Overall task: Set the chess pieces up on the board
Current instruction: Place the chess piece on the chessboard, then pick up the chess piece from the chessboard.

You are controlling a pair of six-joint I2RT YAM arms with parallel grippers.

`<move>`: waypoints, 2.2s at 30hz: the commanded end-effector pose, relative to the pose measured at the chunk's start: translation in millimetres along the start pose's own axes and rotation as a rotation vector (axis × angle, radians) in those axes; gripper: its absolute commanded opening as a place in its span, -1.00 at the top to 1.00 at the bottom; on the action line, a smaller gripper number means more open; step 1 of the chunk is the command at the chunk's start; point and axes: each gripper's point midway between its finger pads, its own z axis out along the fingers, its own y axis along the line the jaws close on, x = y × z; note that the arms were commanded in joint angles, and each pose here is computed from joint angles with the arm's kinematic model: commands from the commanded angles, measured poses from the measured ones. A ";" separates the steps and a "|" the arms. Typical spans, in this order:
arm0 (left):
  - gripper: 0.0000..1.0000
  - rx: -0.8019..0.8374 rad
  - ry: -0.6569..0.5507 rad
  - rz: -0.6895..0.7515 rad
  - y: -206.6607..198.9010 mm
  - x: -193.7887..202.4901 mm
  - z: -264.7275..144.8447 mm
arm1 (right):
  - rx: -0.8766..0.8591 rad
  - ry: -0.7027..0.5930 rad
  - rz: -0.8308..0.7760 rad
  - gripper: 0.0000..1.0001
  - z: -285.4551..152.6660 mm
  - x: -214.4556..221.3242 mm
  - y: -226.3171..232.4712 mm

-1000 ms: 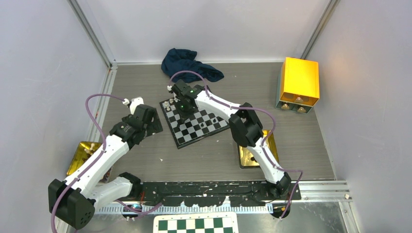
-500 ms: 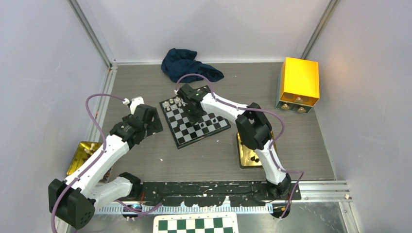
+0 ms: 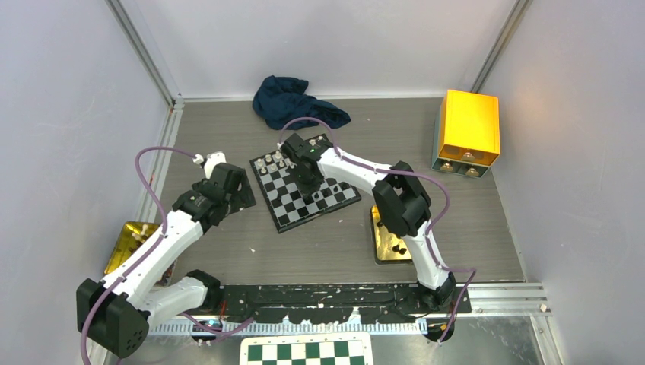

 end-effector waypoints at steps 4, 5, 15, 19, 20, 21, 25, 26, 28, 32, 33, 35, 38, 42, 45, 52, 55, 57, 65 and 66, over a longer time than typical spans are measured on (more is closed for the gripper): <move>-0.88 0.023 -0.025 -0.020 -8.0 -8.5 -0.5 | -0.005 -0.085 0.010 0.85 -31.6 -17.4 2.0; -0.88 0.023 -0.026 -0.022 -8.0 -8.8 -0.4 | -0.004 -0.084 0.009 0.85 -31.4 -16.8 1.9; -0.88 0.027 -0.024 -0.021 -8.8 -8.3 -0.4 | -0.003 -0.076 0.015 0.84 -31.6 -12.0 1.1; -0.88 0.027 -0.022 -0.021 -8.8 -7.9 -0.5 | -0.006 -0.071 0.017 0.77 -31.1 -10.4 1.7; -0.88 0.027 -0.022 -0.021 -8.7 -7.7 -0.4 | -0.008 -0.072 0.017 0.74 -30.8 -10.5 2.1; -0.88 0.027 -0.023 -0.022 -8.9 -8.3 -0.6 | -0.010 -0.071 0.016 0.70 -30.6 -9.9 2.9; -0.88 0.027 -0.021 -0.022 -8.4 -7.3 -0.4 | -0.015 -0.066 0.018 0.52 -29.1 -8.6 3.5; -0.88 0.028 -0.021 -0.022 -8.4 -7.3 -0.7 | -0.017 -0.070 0.020 0.48 -29.5 -9.5 3.5; -0.88 0.026 -0.021 -0.023 -7.9 -6.8 -0.6 | -0.018 -0.076 0.021 0.38 -30.8 -10.9 3.8; -0.88 0.028 -0.020 -0.024 -8.1 -6.1 -0.3 | -0.022 -0.089 0.019 0.29 -33.4 -14.4 5.1; -0.88 0.028 -0.020 -0.025 -8.3 -6.2 -0.3 | -0.024 -0.093 0.017 0.28 -34.8 -15.8 5.5; -0.88 0.027 -0.020 -0.023 -8.2 -6.2 0.0 | -0.026 -0.102 0.016 0.27 -36.2 -18.9 5.8; -0.88 0.028 -0.021 -0.023 -8.6 -6.5 0.4 | -0.028 -0.111 0.011 0.26 -39.0 -23.5 6.8; -0.88 0.029 -0.022 -0.024 -9.2 -6.9 0.8 | -0.031 -0.126 0.005 0.25 -44.3 -30.8 8.3; -0.88 0.030 -0.023 -0.024 -9.5 -7.2 1.1 | -0.042 -0.143 -0.001 0.25 -49.0 -38.5 11.5; -0.88 0.027 -0.030 -0.022 -9.5 -9.5 1.0 | -0.063 -0.166 -0.031 0.25 -54.9 -56.6 20.8; -0.88 0.036 -0.030 -0.019 -10.4 -9.4 -0.1 | -0.107 -0.168 -0.041 0.15 -52.6 -60.3 31.3; -0.88 0.040 -0.033 -0.018 -10.4 -9.8 -0.9 | -0.135 -0.169 -0.051 0.07 -50.6 -63.2 39.0; -0.89 0.032 -0.046 -0.015 -5.5 -11.1 -4.8 | -0.186 -0.160 -0.101 -0.03 -35.8 -69.6 67.2; -0.89 0.034 -0.047 -0.015 -5.7 -11.5 -5.3 | -0.188 -0.159 -0.103 -0.03 -33.8 -69.7 69.6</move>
